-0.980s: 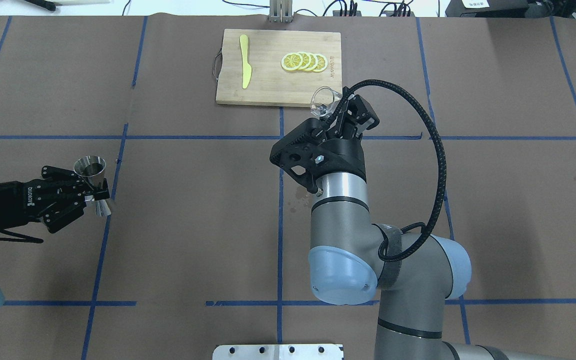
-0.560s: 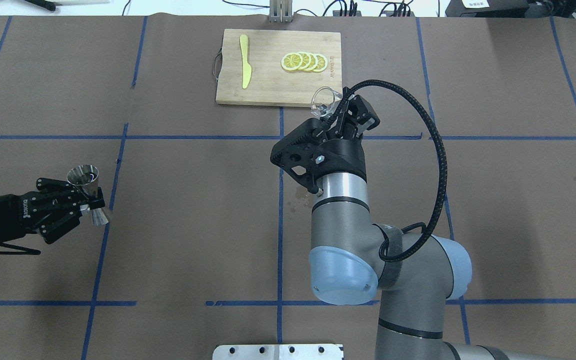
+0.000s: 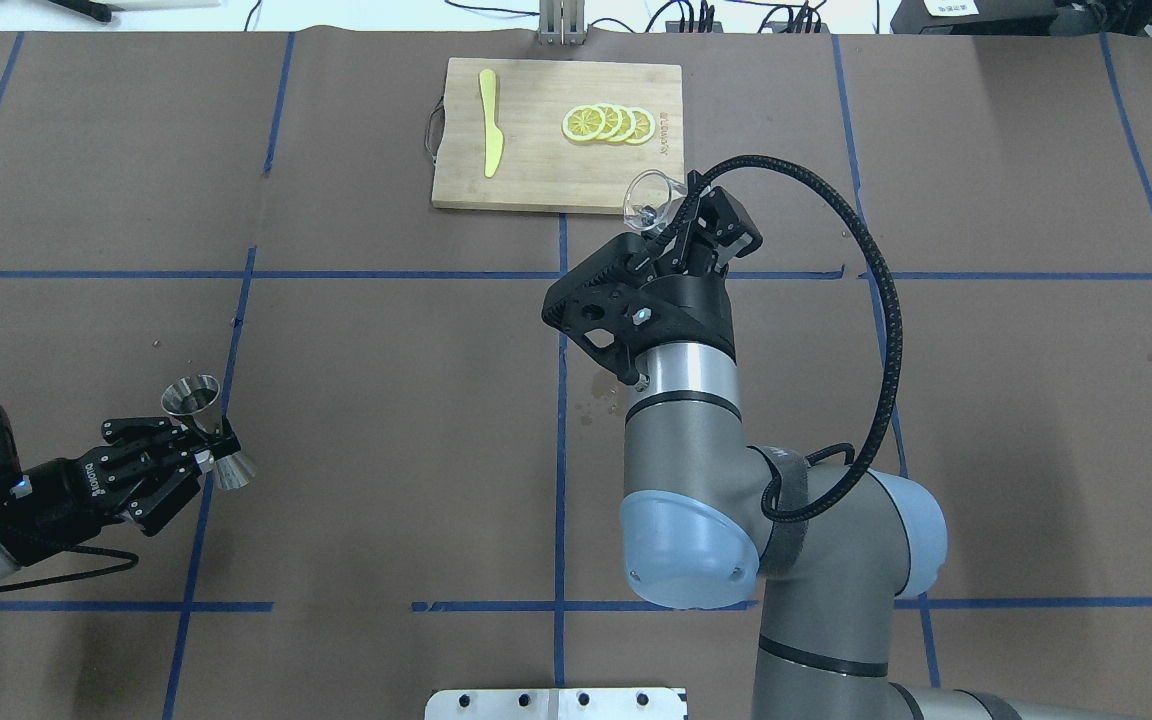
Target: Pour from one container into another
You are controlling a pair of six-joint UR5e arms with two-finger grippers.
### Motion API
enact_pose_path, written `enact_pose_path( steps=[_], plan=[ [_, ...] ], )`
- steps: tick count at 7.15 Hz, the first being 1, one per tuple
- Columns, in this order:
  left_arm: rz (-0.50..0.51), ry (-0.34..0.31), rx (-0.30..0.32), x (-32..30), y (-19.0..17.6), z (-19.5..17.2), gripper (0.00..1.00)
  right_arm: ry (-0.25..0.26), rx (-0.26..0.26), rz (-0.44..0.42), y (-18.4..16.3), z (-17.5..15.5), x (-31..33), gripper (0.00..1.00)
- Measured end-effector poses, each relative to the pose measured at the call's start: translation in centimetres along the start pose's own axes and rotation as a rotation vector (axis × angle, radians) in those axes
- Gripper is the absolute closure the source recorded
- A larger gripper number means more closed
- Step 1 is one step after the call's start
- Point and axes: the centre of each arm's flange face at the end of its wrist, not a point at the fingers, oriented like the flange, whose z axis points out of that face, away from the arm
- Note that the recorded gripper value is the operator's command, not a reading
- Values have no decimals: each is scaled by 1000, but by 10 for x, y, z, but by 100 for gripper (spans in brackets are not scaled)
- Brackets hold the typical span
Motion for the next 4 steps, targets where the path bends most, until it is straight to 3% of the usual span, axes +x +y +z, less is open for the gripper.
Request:
enact_pose_path(
  steps=[4],
  plan=[
    [163, -345, 131, -9, 13, -24, 100, 0, 0, 0, 0, 0, 0, 100]
  ],
)
